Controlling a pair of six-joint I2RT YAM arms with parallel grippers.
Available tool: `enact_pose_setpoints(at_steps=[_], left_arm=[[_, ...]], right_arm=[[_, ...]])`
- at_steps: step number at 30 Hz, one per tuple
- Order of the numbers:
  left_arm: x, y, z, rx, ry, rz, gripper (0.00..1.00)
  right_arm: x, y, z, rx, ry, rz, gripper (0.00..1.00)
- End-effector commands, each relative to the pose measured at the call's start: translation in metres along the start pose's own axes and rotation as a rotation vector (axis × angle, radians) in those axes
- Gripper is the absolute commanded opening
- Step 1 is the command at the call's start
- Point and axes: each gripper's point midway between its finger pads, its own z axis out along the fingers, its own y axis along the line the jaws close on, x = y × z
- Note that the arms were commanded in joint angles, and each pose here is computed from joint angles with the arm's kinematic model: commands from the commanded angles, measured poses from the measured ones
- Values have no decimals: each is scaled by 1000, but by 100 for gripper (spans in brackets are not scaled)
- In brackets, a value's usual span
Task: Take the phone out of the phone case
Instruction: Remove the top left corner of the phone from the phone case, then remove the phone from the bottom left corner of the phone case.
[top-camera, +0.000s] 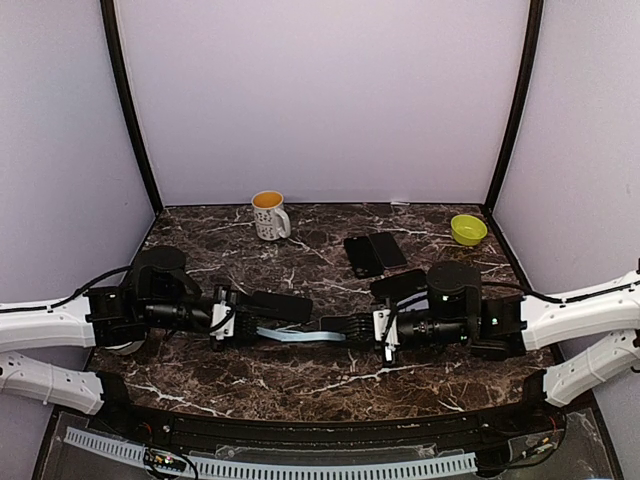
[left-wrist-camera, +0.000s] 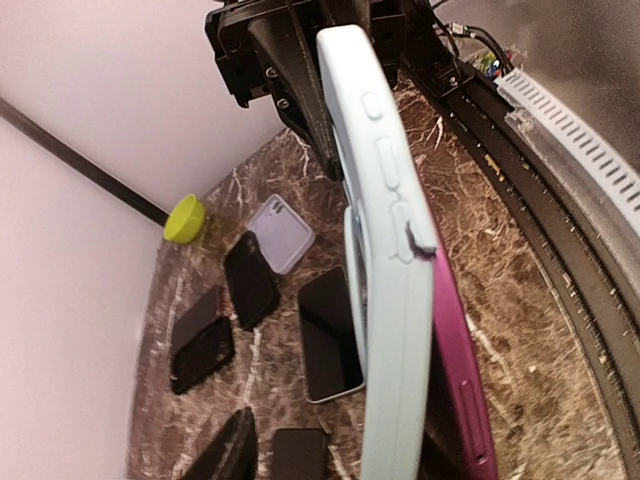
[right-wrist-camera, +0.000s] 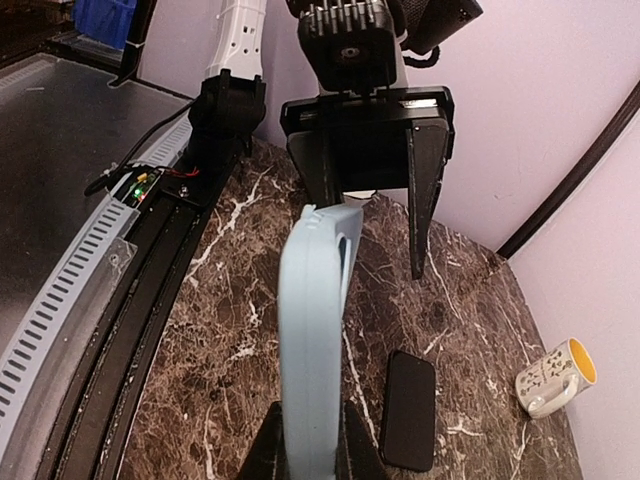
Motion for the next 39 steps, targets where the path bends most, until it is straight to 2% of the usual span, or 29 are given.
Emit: enact_pose_setpoints(at_steps=[1,4,10,15,22,28,32,39], left_arm=[[-12,26,-16,-135,-18,73,53],[-19,29,-29,-152,-40,71,61],[-35,51,-57,-226,-143,10,67],[-37,72,-78,-336,-186,-8,70],[-30,80,-84,-402,-174,-17,71],[-30,97,-94,-504,-205,-75,73],[-31,102,-98,-509,-239,-138,73],[-59,86,-92,-280,-412,-248,72]], right_arm=[[-60,-21,-18,113,-223,-36,0],[-58,-38,-27,211,-214,-17,0],[-48,-99,-53,508,-152,145,0],[-53,-118,-62,554,-157,201,0],[-60,-137,-73,635,-217,243,0],[-86,-145,-85,635,-333,264,0],[-108,-148,-93,598,-428,307,0],[-146,-130,-102,422,-628,369,0]])
